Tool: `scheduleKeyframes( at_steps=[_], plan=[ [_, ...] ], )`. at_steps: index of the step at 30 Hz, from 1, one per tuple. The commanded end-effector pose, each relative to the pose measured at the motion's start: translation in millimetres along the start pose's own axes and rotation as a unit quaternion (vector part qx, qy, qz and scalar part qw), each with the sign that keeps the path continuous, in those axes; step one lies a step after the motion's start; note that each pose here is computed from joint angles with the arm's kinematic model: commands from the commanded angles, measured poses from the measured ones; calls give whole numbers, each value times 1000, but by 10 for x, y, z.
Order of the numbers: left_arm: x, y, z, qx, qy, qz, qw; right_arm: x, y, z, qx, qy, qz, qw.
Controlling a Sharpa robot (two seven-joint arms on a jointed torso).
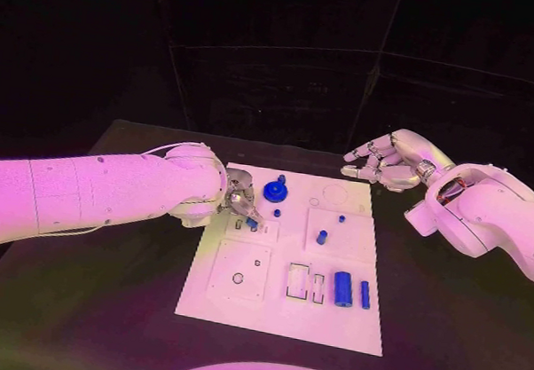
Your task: Assemble the parts on the task board
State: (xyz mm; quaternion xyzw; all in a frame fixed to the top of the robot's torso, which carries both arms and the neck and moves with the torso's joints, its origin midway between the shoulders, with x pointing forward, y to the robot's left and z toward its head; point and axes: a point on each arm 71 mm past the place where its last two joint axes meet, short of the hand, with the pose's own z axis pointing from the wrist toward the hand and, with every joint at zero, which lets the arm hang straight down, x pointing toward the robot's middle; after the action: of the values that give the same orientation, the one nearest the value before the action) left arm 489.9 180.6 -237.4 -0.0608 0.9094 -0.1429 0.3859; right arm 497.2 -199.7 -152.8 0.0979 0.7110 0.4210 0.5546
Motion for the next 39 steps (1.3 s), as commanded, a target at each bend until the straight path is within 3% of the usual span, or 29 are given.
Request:
scheduleKeyframes(
  at_steps=[1, 39],
  plan=[
    [42, 25, 11, -7, 19, 20, 1000, 2, 19, 5, -7, 5, -1, 1000],
    [80, -7, 19, -5, 32, 28, 999, 29, 22, 42, -9, 13, -1, 1000]
  ],
)
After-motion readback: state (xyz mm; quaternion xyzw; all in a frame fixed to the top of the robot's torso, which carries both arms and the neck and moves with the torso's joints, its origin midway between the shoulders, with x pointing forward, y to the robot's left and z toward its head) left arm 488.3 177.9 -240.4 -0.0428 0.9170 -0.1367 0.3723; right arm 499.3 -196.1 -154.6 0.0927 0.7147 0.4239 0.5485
